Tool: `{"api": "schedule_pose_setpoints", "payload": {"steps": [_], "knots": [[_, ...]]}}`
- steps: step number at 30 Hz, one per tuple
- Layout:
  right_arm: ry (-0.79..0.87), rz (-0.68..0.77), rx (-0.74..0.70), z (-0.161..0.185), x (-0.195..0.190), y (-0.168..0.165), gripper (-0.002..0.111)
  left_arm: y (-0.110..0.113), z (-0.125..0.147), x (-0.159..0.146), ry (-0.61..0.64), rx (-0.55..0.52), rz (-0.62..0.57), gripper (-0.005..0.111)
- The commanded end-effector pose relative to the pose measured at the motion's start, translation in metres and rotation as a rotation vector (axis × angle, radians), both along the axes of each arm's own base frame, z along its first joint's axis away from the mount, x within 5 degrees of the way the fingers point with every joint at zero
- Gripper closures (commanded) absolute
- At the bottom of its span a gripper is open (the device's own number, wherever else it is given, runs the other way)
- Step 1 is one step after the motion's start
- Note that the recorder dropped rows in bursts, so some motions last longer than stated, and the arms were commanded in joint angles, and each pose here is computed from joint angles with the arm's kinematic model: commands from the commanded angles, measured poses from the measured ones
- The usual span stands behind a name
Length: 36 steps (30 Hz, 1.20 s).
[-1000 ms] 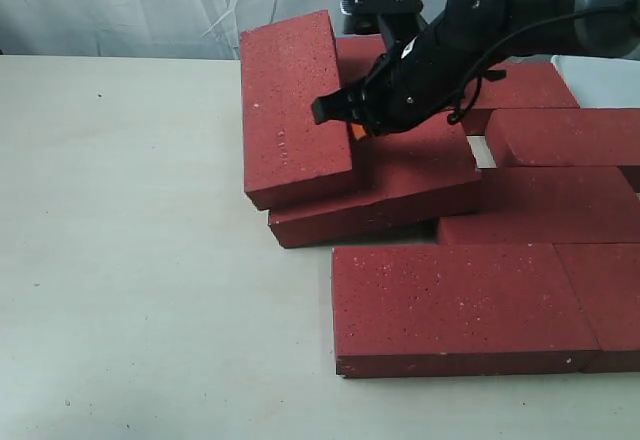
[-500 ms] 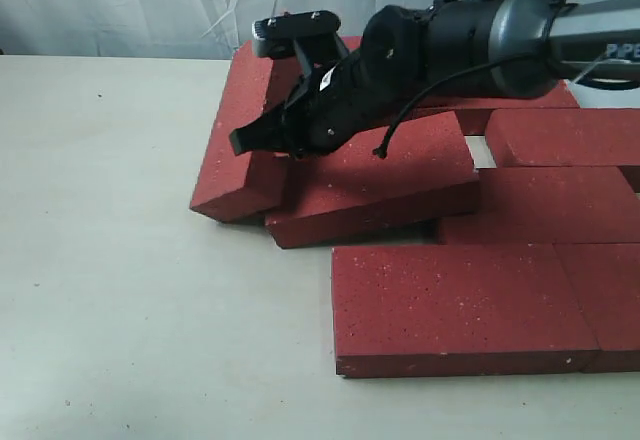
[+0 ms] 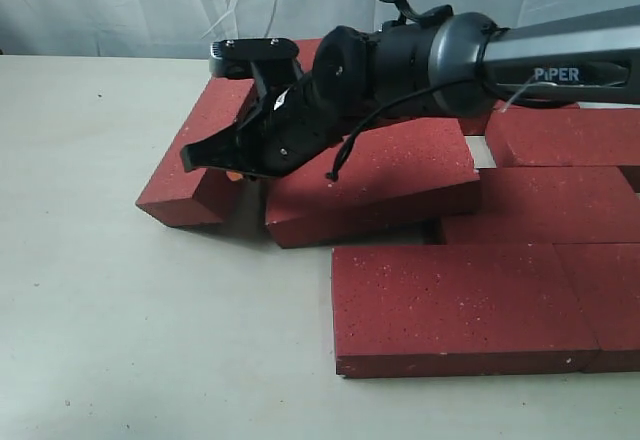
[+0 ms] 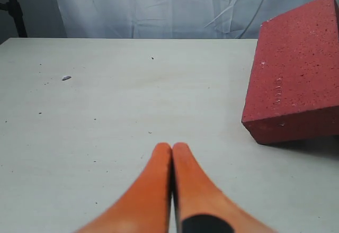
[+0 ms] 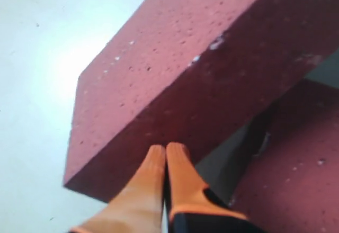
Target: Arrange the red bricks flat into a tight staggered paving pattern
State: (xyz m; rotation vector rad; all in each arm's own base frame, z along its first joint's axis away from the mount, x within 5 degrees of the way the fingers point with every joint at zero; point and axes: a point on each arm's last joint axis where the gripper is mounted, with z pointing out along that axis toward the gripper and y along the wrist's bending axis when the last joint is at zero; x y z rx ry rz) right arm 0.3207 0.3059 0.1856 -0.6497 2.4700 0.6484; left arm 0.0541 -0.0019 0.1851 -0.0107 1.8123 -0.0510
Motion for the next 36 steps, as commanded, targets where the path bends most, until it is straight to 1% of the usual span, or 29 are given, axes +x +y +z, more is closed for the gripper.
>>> {"api": "schedule_pose_setpoints", "payload": {"steps": [1,4,6,10,13,15,19,22,27,30,36], "knots": [[0.029,0.065,-0.024,0.015,-0.002,0.004,0.109,0.0,0.0,0.0,-0.015,-0.002,0.003,0.107],[0.002,0.112,-0.077,0.029,0.006,0.0,0.109,0.0,0.0,0.0,-0.015,-0.002,0.003,0.107],[-0.016,0.114,-0.099,0.037,0.013,-0.004,0.109,0.0,0.0,0.0,-0.015,-0.002,0.003,0.107],[-0.046,0.03,-0.147,0.044,0.03,-0.02,0.109,0.0,0.0,0.0,-0.015,-0.002,0.003,0.107],[-0.074,-0.053,-0.21,0.042,0.044,-0.038,0.109,0.0,0.0,0.0,-0.015,-0.002,0.003,0.107],[-0.067,-0.121,-0.211,0.04,0.052,-0.048,0.109,0.0,0.0,0.0,-0.015,-0.002,0.003,0.107],[-0.064,-0.141,-0.206,0.026,0.059,-0.047,0.109,0.0,0.0,0.0,-0.015,-0.002,0.003,0.107],[-0.022,-0.134,-0.214,0.005,0.059,-0.04,0.109,0.0,0.0,0.0,-0.015,-0.002,0.003,0.107],[0.027,-0.155,-0.124,-0.022,0.057,-0.018,0.109,0.0,0.0,0.0,-0.015,-0.002,0.003,0.107],[-0.008,-0.139,-0.08,-0.026,0.051,0.0,0.109,0.0,0.0,0.0,-0.015,-0.002,0.003,0.107],[-0.094,-0.072,-0.011,-0.021,0.029,0.036,0.109,0.0,0.0,0.0,-0.015,-0.002,0.003,0.107]]}}
